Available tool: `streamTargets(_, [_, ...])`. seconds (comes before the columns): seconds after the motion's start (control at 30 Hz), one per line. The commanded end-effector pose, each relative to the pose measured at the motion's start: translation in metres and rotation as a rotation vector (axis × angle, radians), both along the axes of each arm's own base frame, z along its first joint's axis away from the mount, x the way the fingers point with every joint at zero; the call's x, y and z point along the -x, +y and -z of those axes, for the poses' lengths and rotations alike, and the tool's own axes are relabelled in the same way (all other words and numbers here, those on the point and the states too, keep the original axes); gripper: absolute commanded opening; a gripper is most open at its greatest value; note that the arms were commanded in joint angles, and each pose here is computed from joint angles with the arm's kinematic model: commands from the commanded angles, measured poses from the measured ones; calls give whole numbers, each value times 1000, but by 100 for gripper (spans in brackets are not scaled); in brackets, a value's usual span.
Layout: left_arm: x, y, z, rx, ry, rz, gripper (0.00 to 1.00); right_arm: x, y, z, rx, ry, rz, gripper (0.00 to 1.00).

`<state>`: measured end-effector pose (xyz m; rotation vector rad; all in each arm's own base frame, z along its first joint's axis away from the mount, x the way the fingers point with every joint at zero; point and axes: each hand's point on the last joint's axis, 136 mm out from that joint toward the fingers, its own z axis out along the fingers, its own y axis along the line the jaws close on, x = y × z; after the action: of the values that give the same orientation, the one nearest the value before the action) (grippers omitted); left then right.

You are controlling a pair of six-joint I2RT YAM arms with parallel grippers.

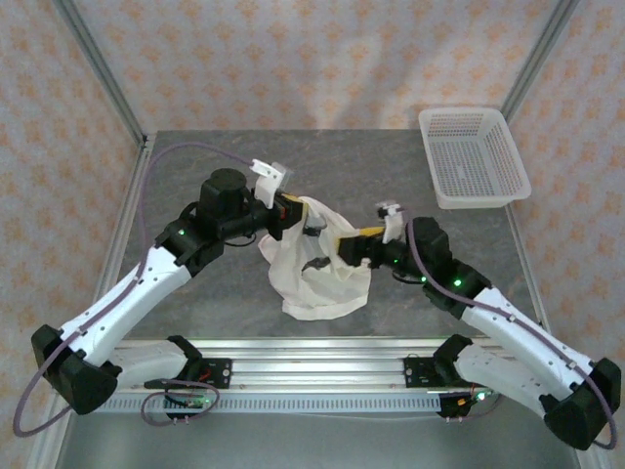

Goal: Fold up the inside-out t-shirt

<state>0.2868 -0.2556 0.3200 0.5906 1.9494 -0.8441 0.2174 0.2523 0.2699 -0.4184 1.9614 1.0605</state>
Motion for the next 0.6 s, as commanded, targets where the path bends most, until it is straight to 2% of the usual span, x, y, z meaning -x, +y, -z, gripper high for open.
streamTargets(0.0, [6, -11, -15, 5, -33, 52, 0, 17, 38, -50, -81, -222, -155, 99])
streamTargets(0.07, [19, -25, -22, 32, -44, 151, 0, -7, 38, -48, -44, -244, -42, 99])
streamTargets(0.1, [26, -30, -24, 39, -47, 195, 0, -25, 31, -44, -22, -239, 63, 99])
streamTargets(0.13, [29, -33, -25, 36, -51, 214, 0, -34, 30, -38, 3, -241, 103, 98])
streamTargets(0.17, [30, -33, -24, 28, -50, 214, 0, -33, 37, -33, 28, -258, 64, 93])
streamTargets(0.2, [28, -30, -22, 16, -48, 190, 0, -27, 46, -23, 57, -260, -5, 81])
streamTargets(0.27, [24, -23, -17, -14, -46, 144, 0, -19, 55, 0, 101, -208, -88, 47])
streamTargets(0.3, [24, -20, -16, -19, -46, 135, 0, -13, 56, 14, 122, -174, -121, 27])
streamTargets(0.33, [26, -20, -16, -17, -42, 137, 2, -7, 56, 28, 143, -143, -151, 2])
streamTargets(0.37, [27, -19, -15, -15, -34, 135, 11, -1, 54, 40, 158, -113, -170, 0])
streamTargets(0.4, [25, -17, -11, -21, -17, 114, 28, 9, 52, 55, 172, -69, -192, 0])
streamTargets(0.43, [21, -12, -5, -36, 10, 75, 39, 21, 49, 71, 190, -21, -210, 0])
streamTargets(0.5, [12, -3, 11, -79, 78, -4, 48, 44, 42, 108, 238, 91, -212, 0])
streamTargets(0.57, [5, 3, 29, -112, 156, -69, 50, 71, 36, 145, 273, 193, -217, 0])
